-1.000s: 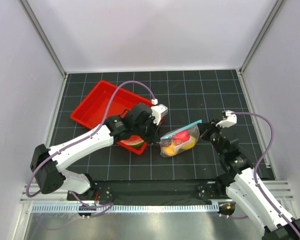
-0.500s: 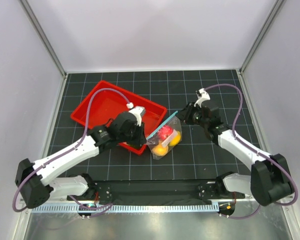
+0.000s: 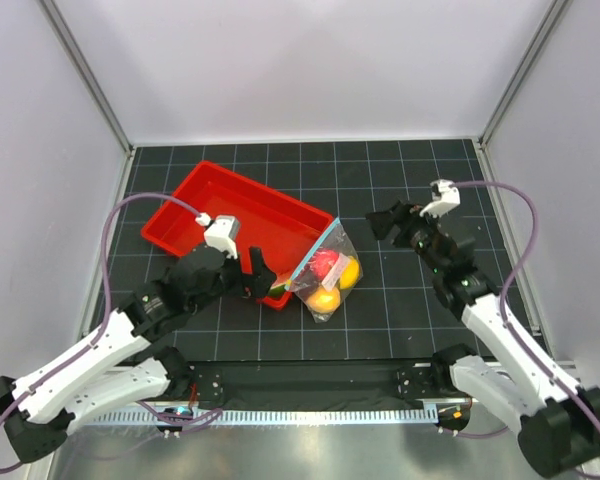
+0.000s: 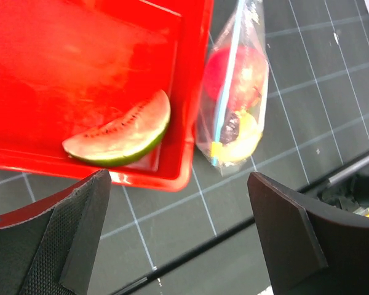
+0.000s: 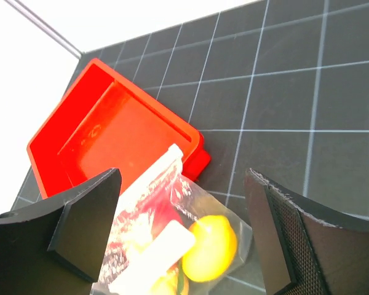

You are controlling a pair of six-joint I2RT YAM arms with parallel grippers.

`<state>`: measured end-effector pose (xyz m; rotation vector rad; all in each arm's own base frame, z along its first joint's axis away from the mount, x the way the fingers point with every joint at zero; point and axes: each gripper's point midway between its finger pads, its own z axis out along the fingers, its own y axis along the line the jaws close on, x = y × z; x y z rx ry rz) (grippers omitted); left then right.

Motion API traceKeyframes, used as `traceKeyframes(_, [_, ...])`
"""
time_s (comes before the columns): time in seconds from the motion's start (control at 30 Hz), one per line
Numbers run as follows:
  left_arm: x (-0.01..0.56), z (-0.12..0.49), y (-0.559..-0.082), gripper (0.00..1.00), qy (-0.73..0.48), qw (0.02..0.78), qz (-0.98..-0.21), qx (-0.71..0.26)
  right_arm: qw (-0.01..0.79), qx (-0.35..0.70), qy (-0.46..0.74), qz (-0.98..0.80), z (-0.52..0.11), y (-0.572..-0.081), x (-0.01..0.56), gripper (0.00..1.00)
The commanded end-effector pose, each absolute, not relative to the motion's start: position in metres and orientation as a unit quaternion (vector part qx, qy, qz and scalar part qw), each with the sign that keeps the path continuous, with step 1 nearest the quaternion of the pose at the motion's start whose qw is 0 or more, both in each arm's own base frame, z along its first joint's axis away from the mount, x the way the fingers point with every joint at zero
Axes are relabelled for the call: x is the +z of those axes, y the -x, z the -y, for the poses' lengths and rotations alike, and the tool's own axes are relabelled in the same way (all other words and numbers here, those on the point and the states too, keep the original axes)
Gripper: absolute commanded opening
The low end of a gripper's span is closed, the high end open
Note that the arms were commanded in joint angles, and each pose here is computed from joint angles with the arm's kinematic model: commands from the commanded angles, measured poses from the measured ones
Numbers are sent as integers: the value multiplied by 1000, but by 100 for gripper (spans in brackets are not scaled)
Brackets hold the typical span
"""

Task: Place the food in the zip-top bag and seal the zipper
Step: Zip the zipper food storage bag at the center of the board, then reset both arms

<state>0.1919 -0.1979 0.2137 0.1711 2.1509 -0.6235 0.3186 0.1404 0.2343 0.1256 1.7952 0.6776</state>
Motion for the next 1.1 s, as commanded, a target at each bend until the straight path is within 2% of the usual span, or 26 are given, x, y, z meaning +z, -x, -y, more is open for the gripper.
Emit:
traceKeyframes(0.0, [219,190,-206,96,-31,481,-840,-250,584,256,-61,-768,-123,-304,219,88])
traceKeyframes(0.23, [176,190,-203,100,-45,501,-821,-270,577,265,-64,-770,-115,-270,176,87])
traceKeyframes(0.37, [168,179,-207,100,-65,526,-814,-239,577,266,-61,-770,-112,-258,150,87])
traceKeyframes(0.53, [150,163,-205,100,-77,560,-795,-220,587,238,-80,-770,-99,-259,144,88])
traceKeyframes(0.73, [162,167,-192,100,-91,587,-754,-279,586,238,-88,-769,-97,-256,138,88])
traceKeyframes(1.07, [152,179,-190,100,-118,561,-769,-282,585,247,-82,-769,-101,-257,139,86])
